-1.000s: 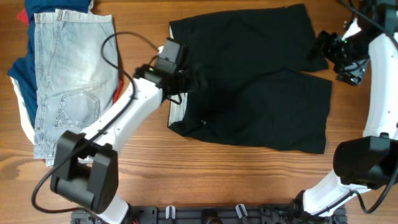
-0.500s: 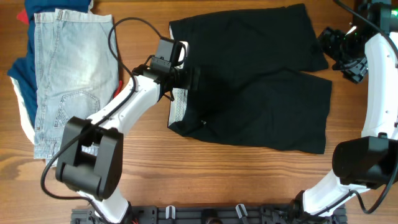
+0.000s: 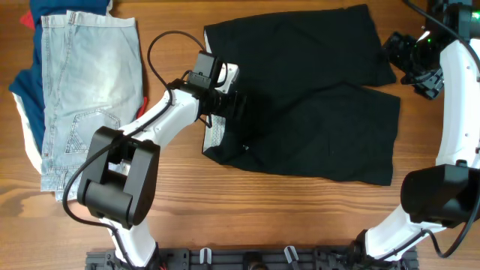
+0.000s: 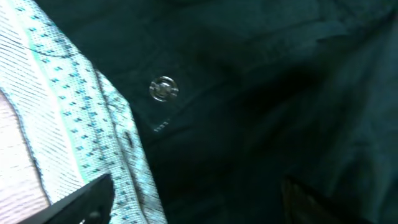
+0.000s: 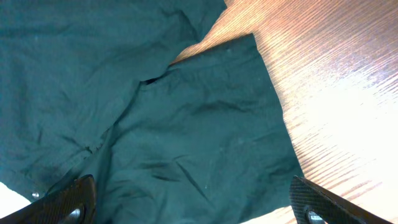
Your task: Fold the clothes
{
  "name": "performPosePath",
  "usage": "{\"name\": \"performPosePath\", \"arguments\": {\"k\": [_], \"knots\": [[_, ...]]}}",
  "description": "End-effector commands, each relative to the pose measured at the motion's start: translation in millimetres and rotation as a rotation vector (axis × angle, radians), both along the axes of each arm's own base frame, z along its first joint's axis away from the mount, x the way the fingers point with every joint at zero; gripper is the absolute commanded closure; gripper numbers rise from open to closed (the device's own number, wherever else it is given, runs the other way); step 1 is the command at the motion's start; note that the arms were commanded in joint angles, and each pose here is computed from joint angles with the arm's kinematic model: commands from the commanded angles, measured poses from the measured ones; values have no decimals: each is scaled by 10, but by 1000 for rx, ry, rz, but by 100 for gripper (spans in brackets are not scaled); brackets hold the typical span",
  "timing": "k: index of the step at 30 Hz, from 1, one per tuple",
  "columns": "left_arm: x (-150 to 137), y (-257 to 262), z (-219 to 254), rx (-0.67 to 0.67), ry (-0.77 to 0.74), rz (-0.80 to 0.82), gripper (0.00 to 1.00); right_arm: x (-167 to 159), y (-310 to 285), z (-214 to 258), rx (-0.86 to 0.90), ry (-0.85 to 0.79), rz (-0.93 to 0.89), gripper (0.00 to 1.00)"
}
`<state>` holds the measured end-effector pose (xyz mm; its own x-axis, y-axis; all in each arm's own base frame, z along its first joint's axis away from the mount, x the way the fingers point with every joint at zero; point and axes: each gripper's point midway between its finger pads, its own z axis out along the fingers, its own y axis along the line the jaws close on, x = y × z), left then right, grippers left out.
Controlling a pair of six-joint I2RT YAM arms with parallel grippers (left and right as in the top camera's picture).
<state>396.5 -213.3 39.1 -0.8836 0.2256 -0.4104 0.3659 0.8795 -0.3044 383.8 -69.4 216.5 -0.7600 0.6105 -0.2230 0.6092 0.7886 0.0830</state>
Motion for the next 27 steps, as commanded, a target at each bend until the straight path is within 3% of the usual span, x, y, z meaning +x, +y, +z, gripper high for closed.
{"name": "performPosePath", "arguments": {"k": [1,13,16,22,27], "knots": [[-125,-134,-56,-46,56,-20,17,-14,-32,42,-30,-4,24,0],[-216,-188,-255,-33,118,-7,36,-22,-30,40,-29,0,25,0],[-172,-113,-267,-16,110,15,36,-21,-30,40,-30,0,28,0],[-85,69,-288,10,104,61,26,-19,-30,40,-32,-1,36,0],[-106,48,-320,14,110,51,26,-9,-31,43,-32,-5,35,0]]}}
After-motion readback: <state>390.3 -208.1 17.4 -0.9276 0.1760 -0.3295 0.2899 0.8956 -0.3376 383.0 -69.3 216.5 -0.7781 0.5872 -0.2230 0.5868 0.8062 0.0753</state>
